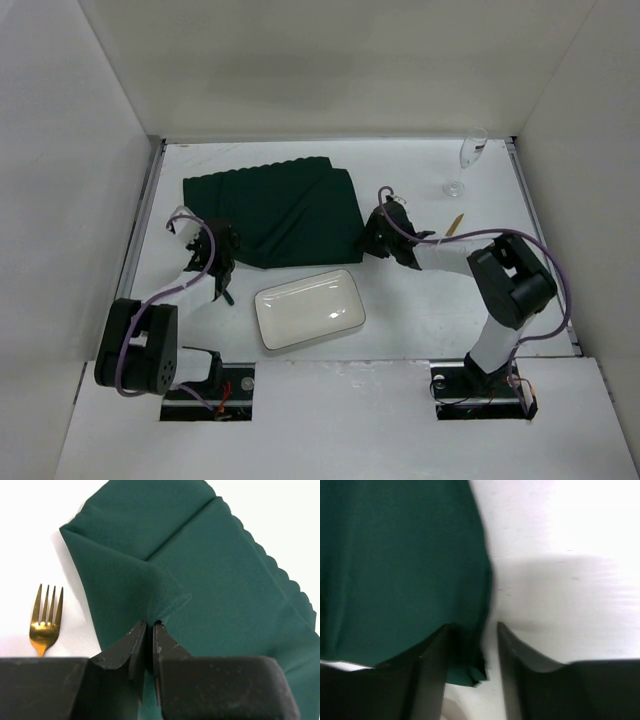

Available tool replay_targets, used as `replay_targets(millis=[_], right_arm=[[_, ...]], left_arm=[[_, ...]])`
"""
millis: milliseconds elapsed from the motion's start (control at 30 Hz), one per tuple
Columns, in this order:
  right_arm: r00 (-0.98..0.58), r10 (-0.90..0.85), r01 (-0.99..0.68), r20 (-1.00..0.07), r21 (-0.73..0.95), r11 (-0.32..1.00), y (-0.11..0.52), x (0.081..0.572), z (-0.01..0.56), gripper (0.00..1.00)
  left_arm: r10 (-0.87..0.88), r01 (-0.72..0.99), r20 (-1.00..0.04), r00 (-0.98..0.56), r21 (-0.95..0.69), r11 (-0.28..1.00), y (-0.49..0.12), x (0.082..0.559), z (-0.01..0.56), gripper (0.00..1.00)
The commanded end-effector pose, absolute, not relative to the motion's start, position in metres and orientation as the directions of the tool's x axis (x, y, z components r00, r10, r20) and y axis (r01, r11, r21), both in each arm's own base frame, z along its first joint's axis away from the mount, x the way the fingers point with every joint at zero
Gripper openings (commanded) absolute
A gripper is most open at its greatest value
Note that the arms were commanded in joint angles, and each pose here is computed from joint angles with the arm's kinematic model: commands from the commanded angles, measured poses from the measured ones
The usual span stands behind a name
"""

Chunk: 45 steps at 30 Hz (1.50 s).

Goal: Set the dinner table for one person

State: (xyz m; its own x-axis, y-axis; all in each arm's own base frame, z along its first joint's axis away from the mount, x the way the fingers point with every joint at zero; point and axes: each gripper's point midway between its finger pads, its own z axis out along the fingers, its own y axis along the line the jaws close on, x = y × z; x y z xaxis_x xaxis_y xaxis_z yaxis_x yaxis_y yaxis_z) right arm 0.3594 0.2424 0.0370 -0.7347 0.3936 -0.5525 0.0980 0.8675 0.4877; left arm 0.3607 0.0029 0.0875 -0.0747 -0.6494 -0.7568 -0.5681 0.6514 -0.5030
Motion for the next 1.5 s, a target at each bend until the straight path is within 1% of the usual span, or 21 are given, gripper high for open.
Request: replay_targets(millis=[0,33,67,100,133,200,300,433,500,533,667,700,733,833,867,900,967,1133,1233,1300,1467], right_arm=[[-0.757,0.435,0.074,-0.488,0.597,0.799,0.262,0.377,0.049,0.32],[-0.741,0.465,0.08,-0.485,0.623,0.778,0.258,0.387,0.057,0.22],[-0.715,0.495,0.088,-0.494,0.639,0.764,0.25,0.399,0.066,0.15],[-0.684,0.527,0.102,-0.505,0.649,0.754,0.241,0.41,0.077,0.1],[-0.646,0.558,0.121,-0.52,0.653,0.748,0.226,0.422,0.087,0.08],[-0.56,0.615,0.154,-0.556,0.66,0.736,0.197,0.442,0.11,0.06],[-0.461,0.652,0.196,-0.602,0.648,0.736,0.158,0.461,0.13,0.06],[-0.434,0.67,0.256,-0.602,0.631,0.733,0.129,0.46,0.121,0.07],[-0.455,0.667,0.273,-0.589,0.621,0.735,0.129,0.448,0.106,0.11],[-0.465,0.669,0.288,-0.58,0.615,0.734,0.127,0.442,0.097,0.14],[-0.498,0.662,0.299,-0.56,0.605,0.738,0.136,0.42,0.072,0.14],[-0.499,0.663,0.302,-0.558,0.605,0.737,0.135,0.417,0.07,0.15],[-0.499,0.665,0.305,-0.556,0.606,0.735,0.135,0.414,0.068,0.2],[-0.47,0.668,0.299,-0.577,0.608,0.736,0.129,0.409,0.08,0.48],[-0.456,0.667,0.291,-0.589,0.61,0.737,0.128,0.407,0.086,0.55],[-0.442,0.665,0.283,-0.603,0.609,0.741,0.126,0.404,0.093,0.6],[-0.417,0.658,0.27,-0.627,0.606,0.748,0.123,0.398,0.104,0.65],[-0.435,0.64,0.245,-0.634,0.6,0.762,0.127,0.381,0.102,0.64],[-0.463,0.63,0.243,-0.623,0.595,0.766,0.131,0.376,0.09,0.64],[-0.472,0.628,0.226,-0.619,0.604,0.765,0.136,0.375,0.088,0.63],[-0.499,0.601,0.168,-0.625,0.61,0.774,0.156,0.37,0.089,0.54]], left_arm=[[-0.689,-0.555,-0.723,-0.052,-0.552,0.622,-0.004,0.362,0.083,0.05],[-0.689,-0.558,-0.723,-0.055,-0.55,0.621,-0.004,0.362,0.081,0.05],[-0.69,-0.56,-0.721,-0.058,-0.548,0.621,-0.005,0.363,0.078,0.05],[-0.692,-0.556,-0.719,-0.063,-0.551,0.623,-0.008,0.365,0.077,0.05],[-0.693,-0.551,-0.718,-0.062,-0.555,0.624,-0.011,0.367,0.077,0.05],[-0.698,-0.535,-0.713,-0.066,-0.565,0.628,-0.019,0.376,0.077,0.05],[-0.705,-0.498,-0.704,-0.079,-0.585,0.64,-0.037,0.396,0.084,0.05],[-0.71,-0.449,-0.695,-0.11,-0.603,0.66,-0.065,0.415,0.091,0.04],[-0.702,-0.451,-0.7,-0.129,-0.589,0.671,-0.068,0.411,0.086,0.04],[-0.698,-0.46,-0.702,-0.141,-0.578,0.674,-0.065,0.405,0.08,0.04],[-0.69,-0.496,-0.703,-0.171,-0.544,0.677,-0.048,0.37,0.061,0.04],[-0.69,-0.508,-0.702,-0.175,-0.536,0.675,-0.042,0.36,0.057,0.06],[-0.688,-0.513,-0.702,-0.185,-0.528,0.677,-0.04,0.351,0.055,0.08],[-0.674,-0.494,-0.711,-0.202,-0.52,0.697,-0.038,0.336,0.061,0.23],[-0.667,-0.48,-0.719,-0.195,-0.523,0.704,-0.036,0.333,0.069,0.27],[-0.661,-0.47,-0.728,-0.178,-0.528,0.708,-0.034,0.33,0.078,0.32],[-0.65,-0.463,-0.746,-0.14,-0.531,0.709,-0.027,0.325,0.095,0.37],[-0.646,-0.515,-0.762,-0.045,-0.536,0.669,-0.005,0.322,0.115,0.42],[-0.662,-0.525,-0.749,-0.039,-0.548,0.651,-0.005,0.338,0.121,0.42],[-0.647,-0.519,-0.762,-0.034,-0.54,0.663,-0.007,0.355,0.131,0.42],[-0.604,-0.474,-0.793,-0.08,-0.502,0.723,-0.019,0.394,0.153,0.42]])
